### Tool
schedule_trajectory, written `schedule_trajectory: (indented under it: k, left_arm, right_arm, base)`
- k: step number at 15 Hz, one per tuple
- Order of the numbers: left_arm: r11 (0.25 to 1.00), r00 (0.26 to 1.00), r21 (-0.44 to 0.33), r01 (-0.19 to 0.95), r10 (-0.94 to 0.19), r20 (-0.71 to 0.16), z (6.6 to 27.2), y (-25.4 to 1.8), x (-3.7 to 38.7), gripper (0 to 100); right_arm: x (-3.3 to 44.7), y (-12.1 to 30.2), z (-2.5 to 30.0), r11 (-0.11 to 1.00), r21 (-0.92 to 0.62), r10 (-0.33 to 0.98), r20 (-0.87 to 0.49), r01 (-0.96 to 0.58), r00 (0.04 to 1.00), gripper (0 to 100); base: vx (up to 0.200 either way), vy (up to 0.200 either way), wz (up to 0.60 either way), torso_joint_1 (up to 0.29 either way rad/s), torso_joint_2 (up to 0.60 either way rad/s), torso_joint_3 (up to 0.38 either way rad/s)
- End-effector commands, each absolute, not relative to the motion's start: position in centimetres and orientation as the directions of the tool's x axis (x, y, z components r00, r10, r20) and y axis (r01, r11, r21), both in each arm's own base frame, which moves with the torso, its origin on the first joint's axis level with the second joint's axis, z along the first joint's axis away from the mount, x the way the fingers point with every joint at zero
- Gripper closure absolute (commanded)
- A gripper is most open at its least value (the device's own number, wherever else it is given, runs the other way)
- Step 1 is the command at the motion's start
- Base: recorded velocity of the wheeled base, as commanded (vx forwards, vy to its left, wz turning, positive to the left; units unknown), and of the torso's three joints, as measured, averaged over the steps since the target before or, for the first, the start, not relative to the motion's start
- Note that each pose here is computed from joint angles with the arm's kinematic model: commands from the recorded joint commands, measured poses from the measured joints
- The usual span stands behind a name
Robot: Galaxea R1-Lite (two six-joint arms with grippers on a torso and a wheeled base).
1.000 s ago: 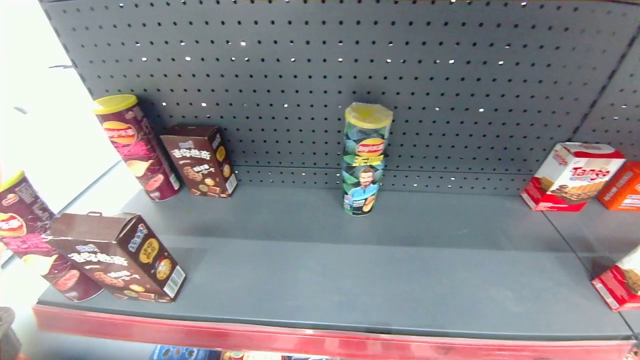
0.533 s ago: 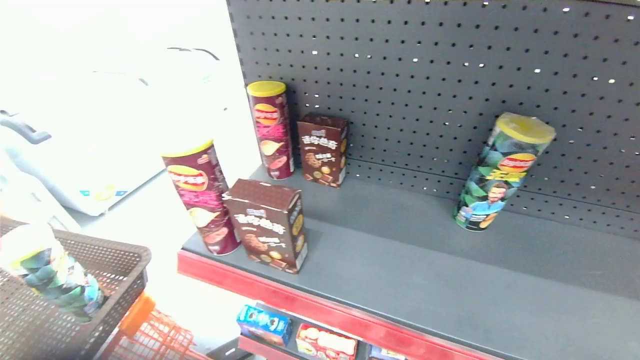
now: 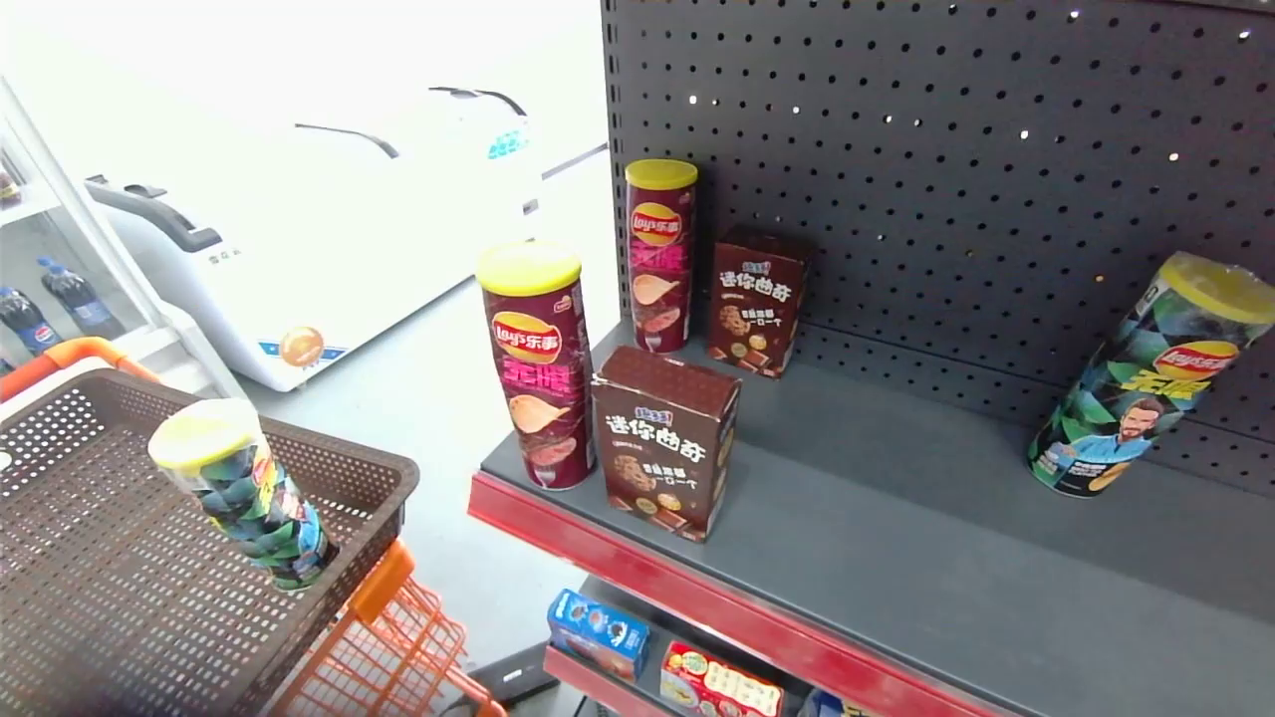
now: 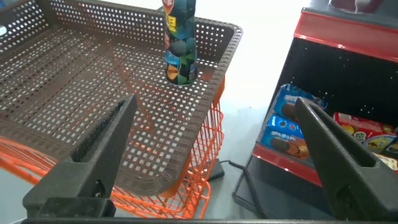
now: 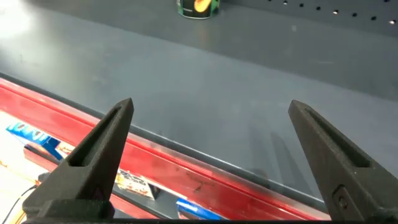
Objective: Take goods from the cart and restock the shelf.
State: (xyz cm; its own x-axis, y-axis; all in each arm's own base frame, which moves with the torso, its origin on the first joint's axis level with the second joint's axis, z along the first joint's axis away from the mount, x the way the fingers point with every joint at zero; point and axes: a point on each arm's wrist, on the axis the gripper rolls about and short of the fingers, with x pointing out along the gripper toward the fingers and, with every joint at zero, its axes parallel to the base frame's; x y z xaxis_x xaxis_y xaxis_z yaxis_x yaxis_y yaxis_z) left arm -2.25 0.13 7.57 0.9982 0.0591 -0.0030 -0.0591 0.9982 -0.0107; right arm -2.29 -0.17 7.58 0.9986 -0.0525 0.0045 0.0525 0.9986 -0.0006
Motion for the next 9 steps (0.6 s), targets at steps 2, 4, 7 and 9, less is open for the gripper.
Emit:
schedule_trajectory:
  k: [2,4,7,9]
  left_arm:
    - [0.998,0.998,-0.010,-0.057,0.057,-0.005,7.6,0.1,-2.2,0]
    - [0.997,0.997,-0.010,-0.075,0.075,0.006,7.7,0.2,-2.3,0]
    - [0.995,0.996,0.051,-0.085,0.084,0.017,11.5,0.2,-3.0,0]
    - [0.993,0.994,0.071,-0.092,0.096,-0.058,12.4,0.2,-2.8,0]
  right_arm:
    - [-2.3,-0.2,7.6,0.999,-0.001,-0.052,0.003,0.052,0.999,0]
    - [-2.3,-0.2,7.6,0.999,-0.001,-0.052,0.003,0.052,0.999,0]
    - [-2.3,-0.2,7.6,0.999,-0.001,-0.052,0.003,0.052,0.999,0]
    - [-2.3,-0.2,7.6,0.999,-0.001,-0.052,0.003,0.052,0.999,0]
  base:
    - [0.000,0.000,0.00,0.000,0.00,0.000]
    - [0.000,0.000,0.00,0.000,0.00,0.000]
    - [0.000,0.000,0.00,0.000,0.00,0.000]
    - [0.000,0.000,0.00,0.000,0.00,0.000]
